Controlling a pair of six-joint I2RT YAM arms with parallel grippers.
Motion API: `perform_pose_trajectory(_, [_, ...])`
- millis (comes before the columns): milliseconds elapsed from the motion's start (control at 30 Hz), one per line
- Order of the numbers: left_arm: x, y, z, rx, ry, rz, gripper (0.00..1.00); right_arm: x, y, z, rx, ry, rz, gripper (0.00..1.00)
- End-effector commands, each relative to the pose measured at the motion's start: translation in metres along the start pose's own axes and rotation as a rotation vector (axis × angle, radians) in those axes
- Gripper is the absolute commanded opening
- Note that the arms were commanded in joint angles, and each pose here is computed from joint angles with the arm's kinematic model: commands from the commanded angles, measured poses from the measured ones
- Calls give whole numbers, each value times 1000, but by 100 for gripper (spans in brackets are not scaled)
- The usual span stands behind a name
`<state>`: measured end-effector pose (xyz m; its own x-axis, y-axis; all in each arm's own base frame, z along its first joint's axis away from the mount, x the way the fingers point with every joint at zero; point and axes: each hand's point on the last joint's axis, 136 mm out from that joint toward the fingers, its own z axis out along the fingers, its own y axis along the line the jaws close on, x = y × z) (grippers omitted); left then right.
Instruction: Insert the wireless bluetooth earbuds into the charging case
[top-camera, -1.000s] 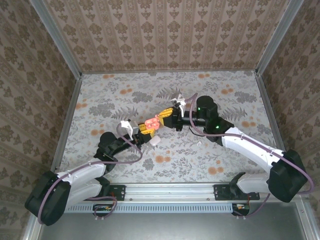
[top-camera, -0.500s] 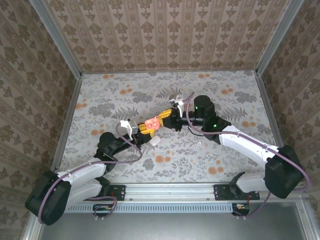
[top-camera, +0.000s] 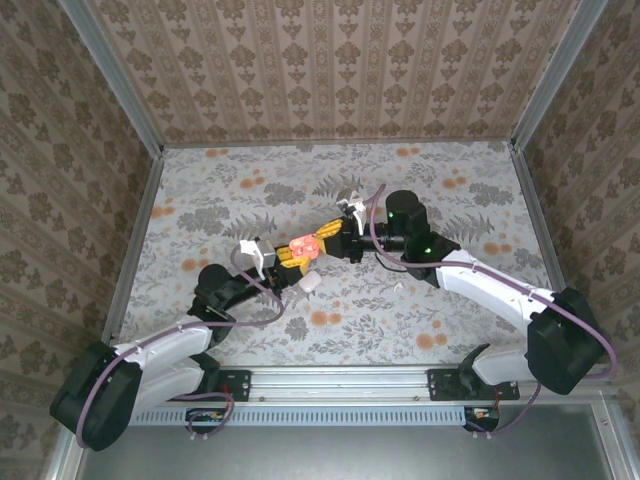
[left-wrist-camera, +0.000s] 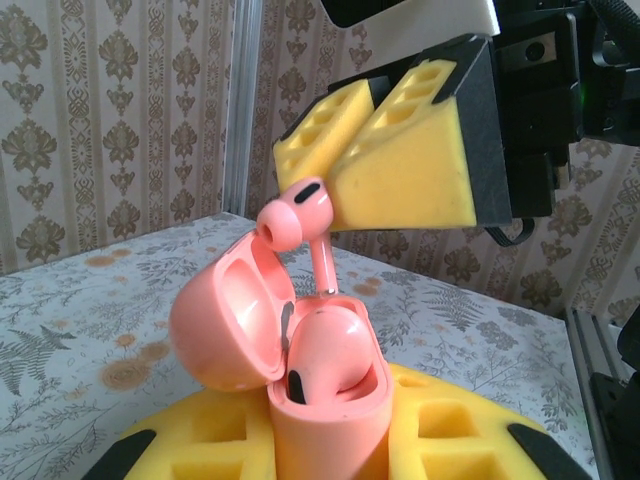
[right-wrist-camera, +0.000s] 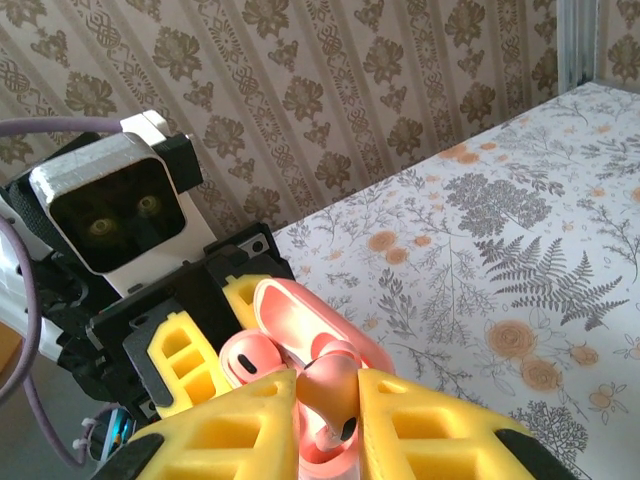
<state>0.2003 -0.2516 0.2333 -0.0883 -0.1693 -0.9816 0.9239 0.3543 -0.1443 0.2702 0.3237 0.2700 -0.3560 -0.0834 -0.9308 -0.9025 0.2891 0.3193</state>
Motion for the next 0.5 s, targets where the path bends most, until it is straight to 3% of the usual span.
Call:
perform_pose_trajectory(0, [-30, -5, 2, 23, -82, 31, 18, -8, 6, 0, -38, 2, -24, 20])
perform_pose_trajectory(467, [-36, -6, 3, 28, -96, 34, 18, -3, 7, 2, -55, 23, -18, 20])
